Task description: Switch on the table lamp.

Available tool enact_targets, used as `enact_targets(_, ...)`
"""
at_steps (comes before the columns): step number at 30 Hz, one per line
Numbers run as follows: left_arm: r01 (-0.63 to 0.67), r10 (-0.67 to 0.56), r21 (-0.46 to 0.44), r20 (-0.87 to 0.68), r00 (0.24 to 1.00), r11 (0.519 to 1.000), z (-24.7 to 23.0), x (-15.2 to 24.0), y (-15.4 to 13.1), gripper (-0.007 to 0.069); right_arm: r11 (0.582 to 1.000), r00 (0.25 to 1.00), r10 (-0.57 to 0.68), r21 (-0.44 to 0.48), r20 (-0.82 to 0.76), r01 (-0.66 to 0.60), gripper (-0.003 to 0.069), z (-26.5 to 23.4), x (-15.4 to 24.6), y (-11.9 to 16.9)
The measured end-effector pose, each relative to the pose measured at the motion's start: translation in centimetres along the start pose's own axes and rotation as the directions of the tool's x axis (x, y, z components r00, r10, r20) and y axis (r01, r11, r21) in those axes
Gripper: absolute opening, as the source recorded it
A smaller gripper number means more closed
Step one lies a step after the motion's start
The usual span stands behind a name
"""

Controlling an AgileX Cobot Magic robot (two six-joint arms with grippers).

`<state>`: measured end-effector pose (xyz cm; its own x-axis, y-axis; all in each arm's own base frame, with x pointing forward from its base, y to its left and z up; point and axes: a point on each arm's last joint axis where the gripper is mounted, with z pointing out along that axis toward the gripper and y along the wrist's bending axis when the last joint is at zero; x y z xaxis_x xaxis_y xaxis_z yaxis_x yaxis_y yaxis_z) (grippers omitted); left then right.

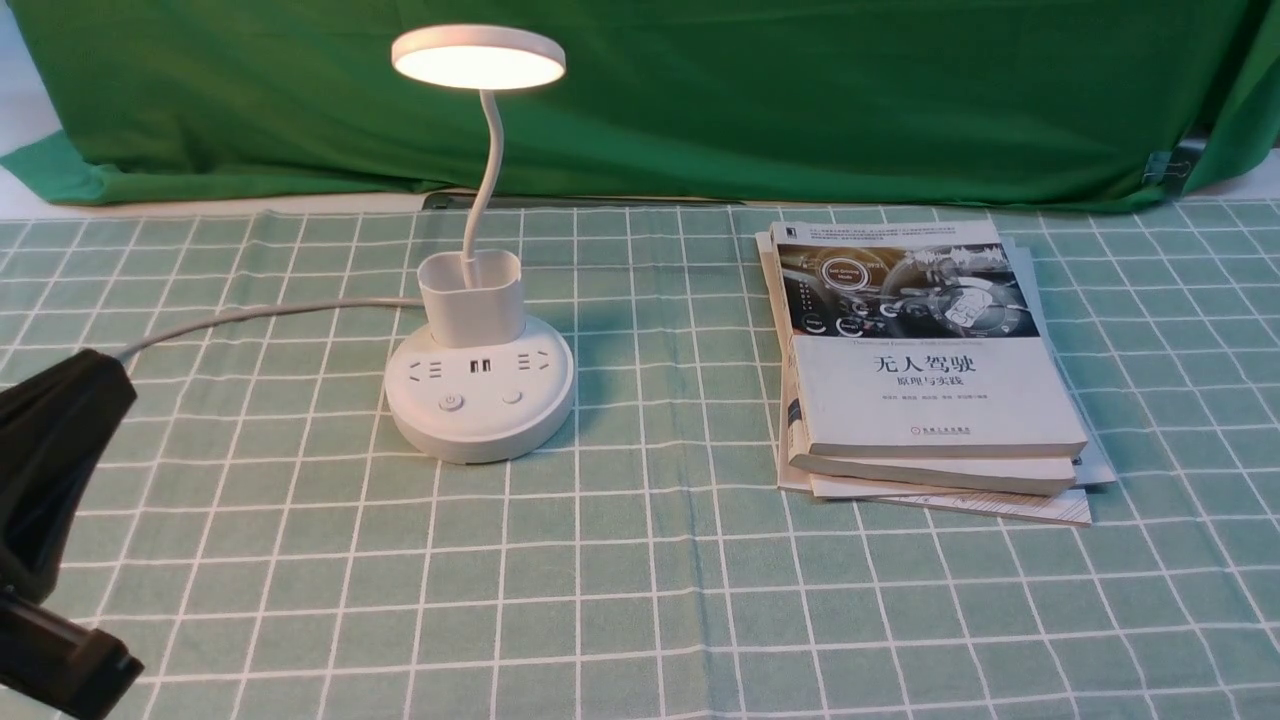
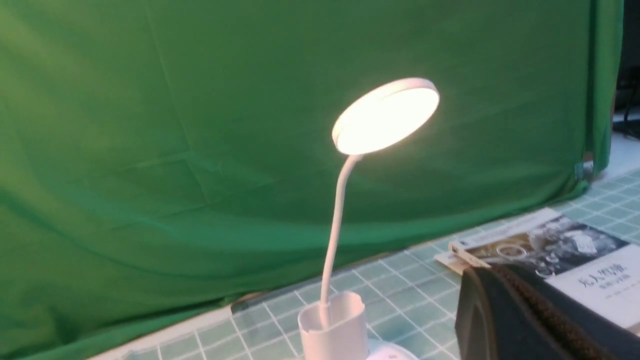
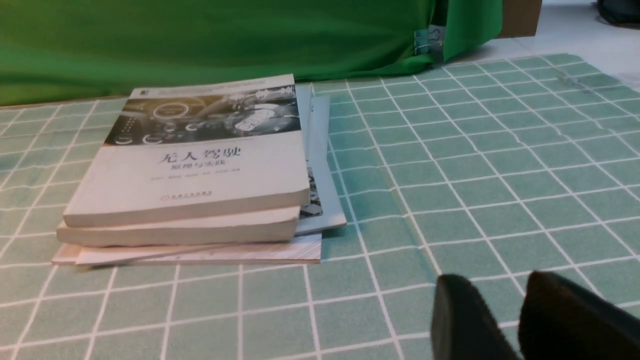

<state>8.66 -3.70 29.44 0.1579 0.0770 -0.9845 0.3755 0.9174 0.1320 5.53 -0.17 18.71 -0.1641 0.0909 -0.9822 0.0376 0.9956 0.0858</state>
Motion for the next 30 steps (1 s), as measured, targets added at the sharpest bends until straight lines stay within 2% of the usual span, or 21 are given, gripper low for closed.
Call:
enact_targets(2,-0.009,0.009,-0.011,0.01,1.0,1.0,-0.2,0.4,0.0,0.0,1.0,1.0,0.0,0.0,0.0,0.0,0.0241,0.0,0.0,0.0)
enact_targets(10,-0.036,0.048,-0.198,0.053,0.997,0.979,-2.2,5.9,0.8,0.0,1.0,1.0,0.0,0.0,0.0,0.0,0.0241,0.0,0.0,0.0)
enact_targets(14,-0.041,0.076,-0.271,0.121,0.99,0.962,-3.0,5.8,1.1,0.0,1.0,1.0,0.0,0.0,0.001,0.0,0.0241,0.0,0.0,0.0)
enact_targets(18,-0.033,0.081,-0.284,0.157,0.984,0.958,-3.6,5.5,1.1,0.0,1.0,1.0,0.0,0.0,0.0,0.0,0.0241,0.0,0.0,0.0)
enact_targets(22,-0.02,0.056,-0.275,0.125,0.991,0.961,-4.3,5.9,0.9,0.0,1.0,1.0,0.0,0.0,0.001,0.0,0.0241,0.0,0.0,0.0)
enact_targets(30,0.023,-0.051,-0.29,-0.09,0.995,0.957,-5.0,8.2,0.6,0.0,1.0,1.0,0.0,0.0,0.0,0.0,0.0241,0.0,0.0,0.0)
